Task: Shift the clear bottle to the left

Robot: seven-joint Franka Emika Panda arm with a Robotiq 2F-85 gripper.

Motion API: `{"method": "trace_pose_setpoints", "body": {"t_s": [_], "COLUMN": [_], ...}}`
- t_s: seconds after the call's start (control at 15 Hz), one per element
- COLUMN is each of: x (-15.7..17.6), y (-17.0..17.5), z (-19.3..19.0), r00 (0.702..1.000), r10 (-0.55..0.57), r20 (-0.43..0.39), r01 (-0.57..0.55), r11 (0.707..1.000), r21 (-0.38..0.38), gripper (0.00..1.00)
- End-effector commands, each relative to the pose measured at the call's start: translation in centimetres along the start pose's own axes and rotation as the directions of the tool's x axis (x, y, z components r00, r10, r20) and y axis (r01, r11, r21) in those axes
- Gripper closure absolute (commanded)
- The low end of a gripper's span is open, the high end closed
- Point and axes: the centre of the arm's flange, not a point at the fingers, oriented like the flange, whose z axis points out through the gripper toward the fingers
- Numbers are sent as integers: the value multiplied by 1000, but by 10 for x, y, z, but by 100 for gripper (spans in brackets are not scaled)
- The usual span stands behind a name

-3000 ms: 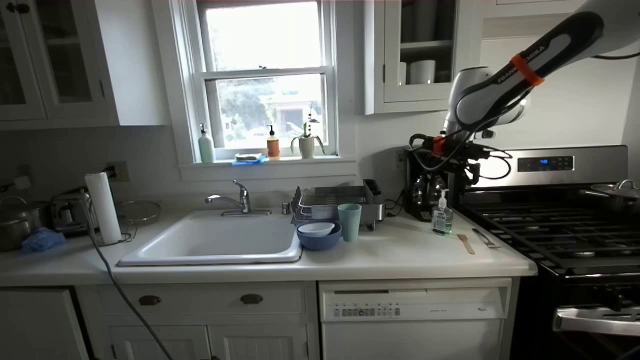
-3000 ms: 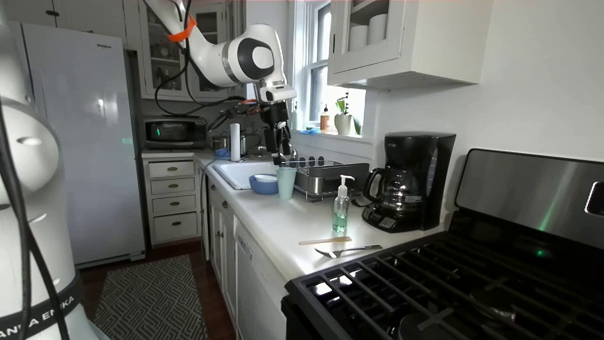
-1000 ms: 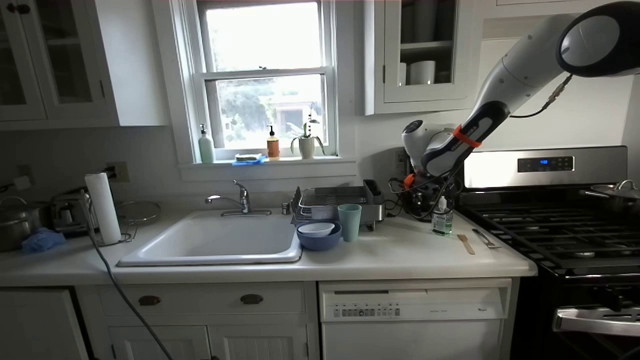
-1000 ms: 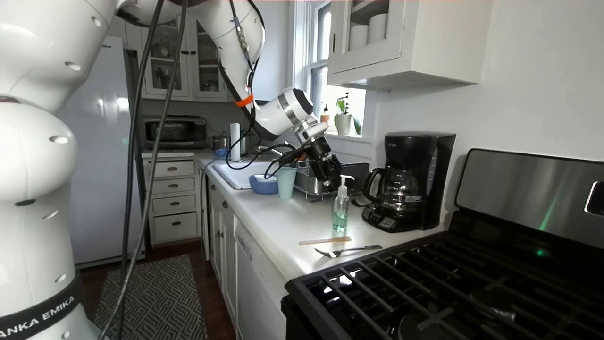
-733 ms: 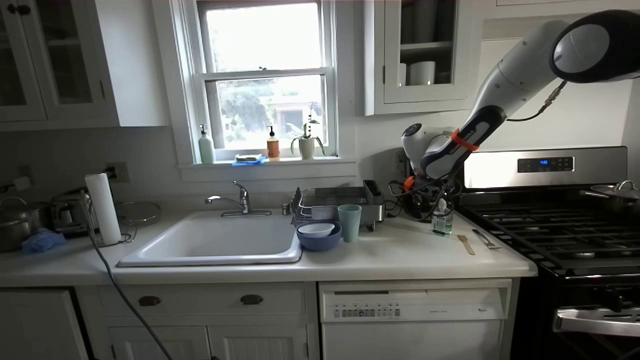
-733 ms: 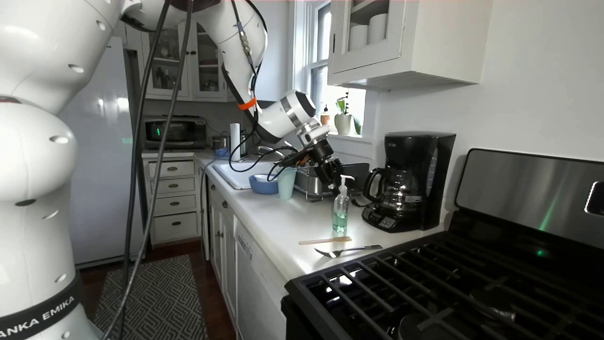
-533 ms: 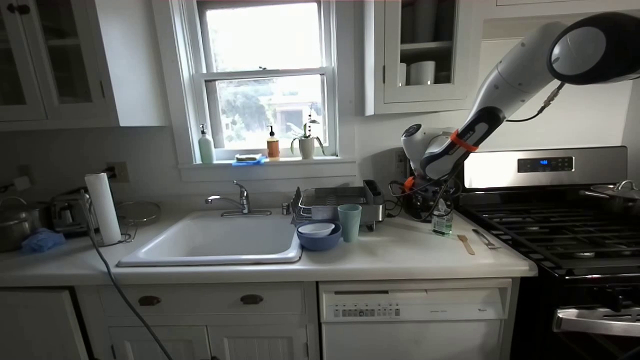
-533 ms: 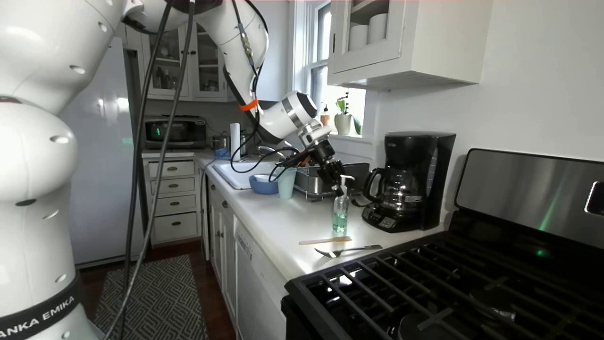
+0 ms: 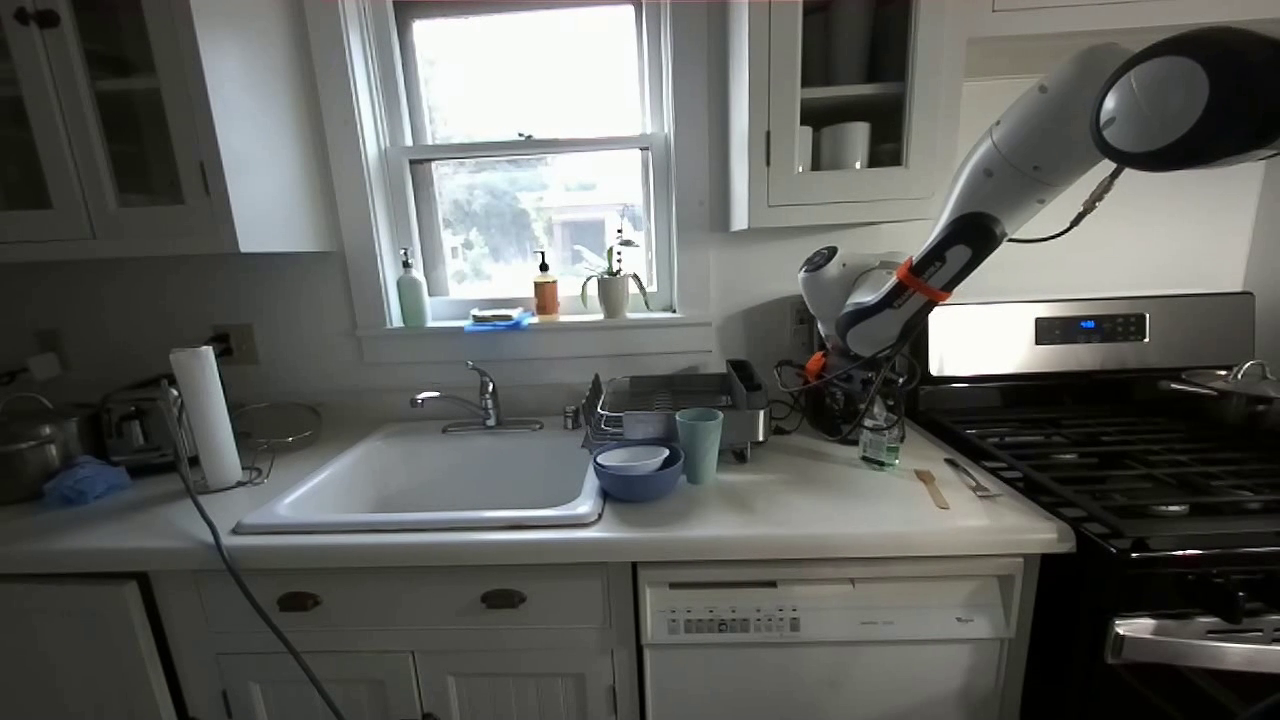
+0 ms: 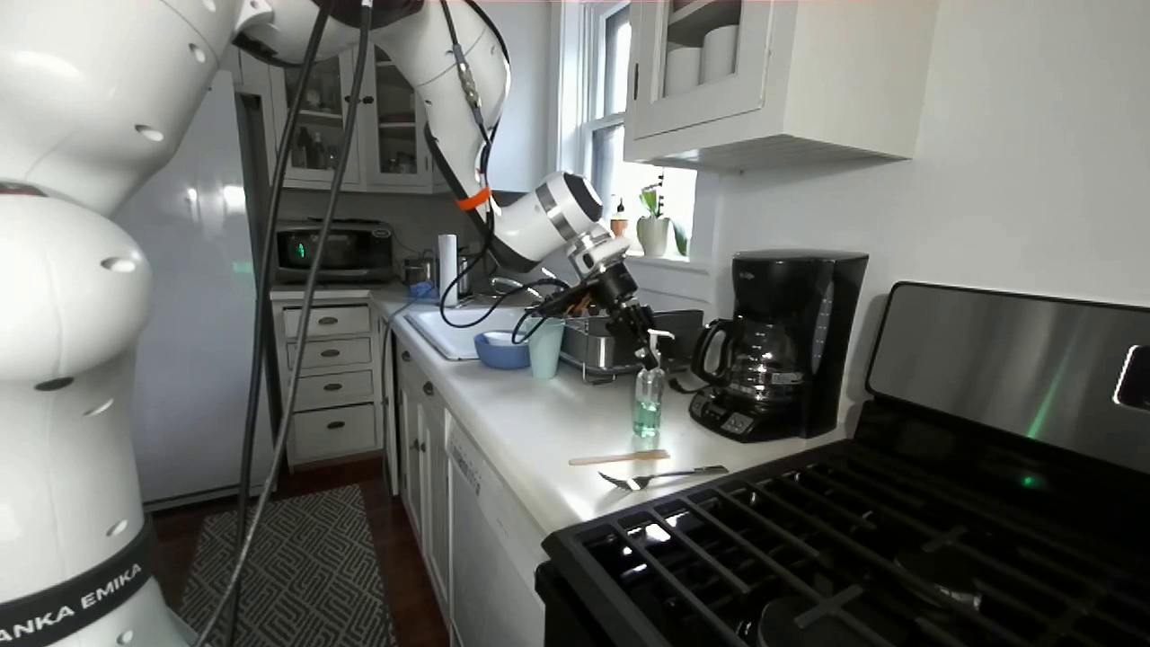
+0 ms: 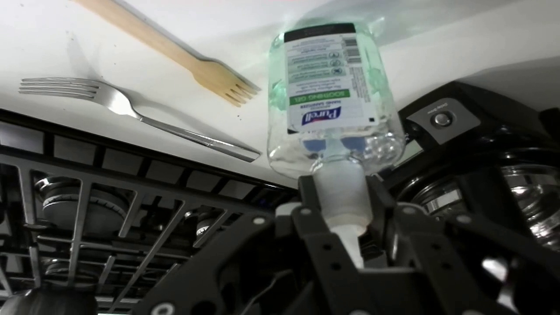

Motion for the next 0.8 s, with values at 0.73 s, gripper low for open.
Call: {"method": "trace_pose_setpoints", "body": {"t_s": [0.73], "x": [-26], "y": [-71], "z": [-104], "r00": [920], "r10": [388], "r20": [53], "r01": [-379], "r11": [916], "r21": [-131], "gripper": [92]}}
